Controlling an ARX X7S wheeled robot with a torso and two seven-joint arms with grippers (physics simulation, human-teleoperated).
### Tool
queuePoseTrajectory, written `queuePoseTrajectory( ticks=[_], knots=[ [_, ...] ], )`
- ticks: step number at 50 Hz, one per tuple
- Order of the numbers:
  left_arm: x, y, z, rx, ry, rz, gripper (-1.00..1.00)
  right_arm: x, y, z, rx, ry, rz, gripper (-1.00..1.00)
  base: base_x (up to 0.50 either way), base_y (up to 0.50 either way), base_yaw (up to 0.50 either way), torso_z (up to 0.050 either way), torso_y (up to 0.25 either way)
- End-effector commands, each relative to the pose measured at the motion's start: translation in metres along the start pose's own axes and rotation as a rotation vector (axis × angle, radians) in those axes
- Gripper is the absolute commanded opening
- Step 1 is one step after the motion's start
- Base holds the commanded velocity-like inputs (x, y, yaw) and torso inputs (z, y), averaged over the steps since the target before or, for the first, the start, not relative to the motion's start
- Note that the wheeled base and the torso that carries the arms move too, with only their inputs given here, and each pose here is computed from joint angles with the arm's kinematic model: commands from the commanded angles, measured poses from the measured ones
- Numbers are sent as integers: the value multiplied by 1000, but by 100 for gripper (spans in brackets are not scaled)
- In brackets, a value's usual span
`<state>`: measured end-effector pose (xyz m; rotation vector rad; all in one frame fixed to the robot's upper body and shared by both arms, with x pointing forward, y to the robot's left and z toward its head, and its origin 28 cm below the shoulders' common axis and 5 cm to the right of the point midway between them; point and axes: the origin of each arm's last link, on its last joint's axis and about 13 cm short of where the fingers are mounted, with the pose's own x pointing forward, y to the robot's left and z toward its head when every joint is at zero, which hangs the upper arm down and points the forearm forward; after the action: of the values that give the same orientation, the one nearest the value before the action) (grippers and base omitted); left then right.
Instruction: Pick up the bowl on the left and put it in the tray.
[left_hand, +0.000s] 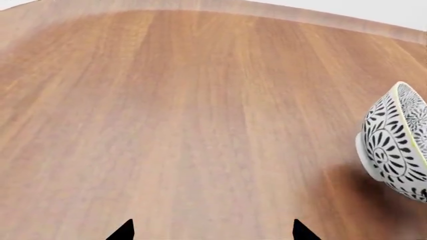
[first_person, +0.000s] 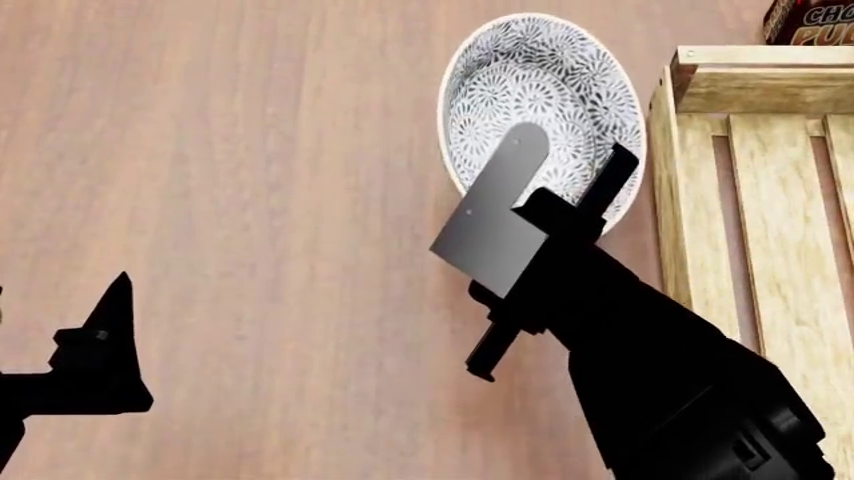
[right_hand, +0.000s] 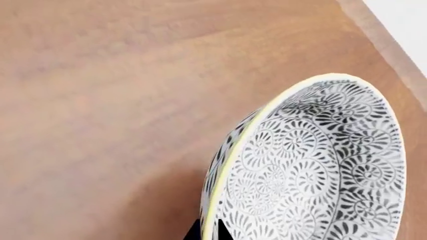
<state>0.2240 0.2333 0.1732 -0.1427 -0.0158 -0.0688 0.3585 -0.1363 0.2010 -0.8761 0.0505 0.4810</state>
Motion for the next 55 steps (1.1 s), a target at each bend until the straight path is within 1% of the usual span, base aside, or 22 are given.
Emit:
queuePoseTrajectory(
  ticks=[1,6,7,10,14,17,20,21,22,26,27,28,30,35,36,38,41,44,45,46,48,55],
  knots=[
    [0,-1,1,6,-3,-6,100,-24,-25,27,-47,-63,-72,-100,0,0,0,0,0],
    [0,-1,2,8,-6,-6,100,-38,-38,39,-73,-92,-104,-100,0,0,0,0,0],
    [0,-1,2,8,-6,-6,100,-38,-38,39,-73,-92,-104,-100,0,0,0,0,0],
    [-1,-1,3,9,-9,-8,100,-51,-47,49,-71,-108,-132,-100,0,0,0,0,0],
    [-2,-1,2,8,-9,-9,100,-68,-54,55,-90,-118,-161,-100,0,0,0,0,0],
    [-2,-1,2,7,-8,-9,100,-77,-59,55,-109,-110,-192,-100,0,0,0,0,0],
    [-3,0,1,5,-8,-9,100,-88,-65,51,-108,-94,-231,-100,0,0,0,0,0],
    [-3,0,1,3,-8,-9,100,-91,-65,49,-90,-91,-239,-100,0,0,0,0,0],
    [-2,0,1,2,-8,-9,100,-96,-63,43,-97,-82,-242,-100,0,0,0,0,0],
    [-2,-1,-1,-5,-1,-11,100,-100,-64,31,-80,-48,-266,-100,0,0,0,0,0],
    [-2,-1,-2,-12,6,-14,100,-102,-63,23,-94,-23,-275,-100,0,0,0,0,0],
    [-2,-1,-2,-12,6,-13,100,-103,-62,20,-85,-13,-279,-100,0,0,0,0,0],
    [-1,1,-2,-14,6,-7,100,-105,-60,7,-97,28,-273,-100,0,0,0,0,0],
    [0,-1,-3,-9,9,-8,100,-107,-62,-10,-104,96,-301,-100,0,0,0,0,0],
    [0,-1,-2,-9,7,-11,100,-109,-63,-15,-94,119,-308,-100,0,0,0,0,0],
    [0,-2,-2,-9,7,-12,100,-111,-61,-24,-114,164,-311,-100,0,0,0,0,0],
    [0,-2,-3,-7,10,-12,100,-113,-62,-29,-108,188,-309,-100,0,0,0,0,0],
    [0,-2,-3,-8,10,-14,100,-116,-66,-32,-110,216,-311,-100,0,0,0,0,0],
    [0,-2,-3,-9,10,-15,100,-116,-66,-36,-108,239,-310,-100,0,0,0,0,0],
    [0,-2,-3,-7,10,-14,100,-115,-62,-45,-116,273,-302,-100,0,0,0,0,0],
    [0,-2,-2,-7,11,-13,100,-116,-63,-47,-124,291,-288,-100,0,0,0,0,0],
    [0,-2,-2,-3,11,-13,100,-116,-53,-64,-128,360,-258,-100,0,0,0,0,0]
  ],
)
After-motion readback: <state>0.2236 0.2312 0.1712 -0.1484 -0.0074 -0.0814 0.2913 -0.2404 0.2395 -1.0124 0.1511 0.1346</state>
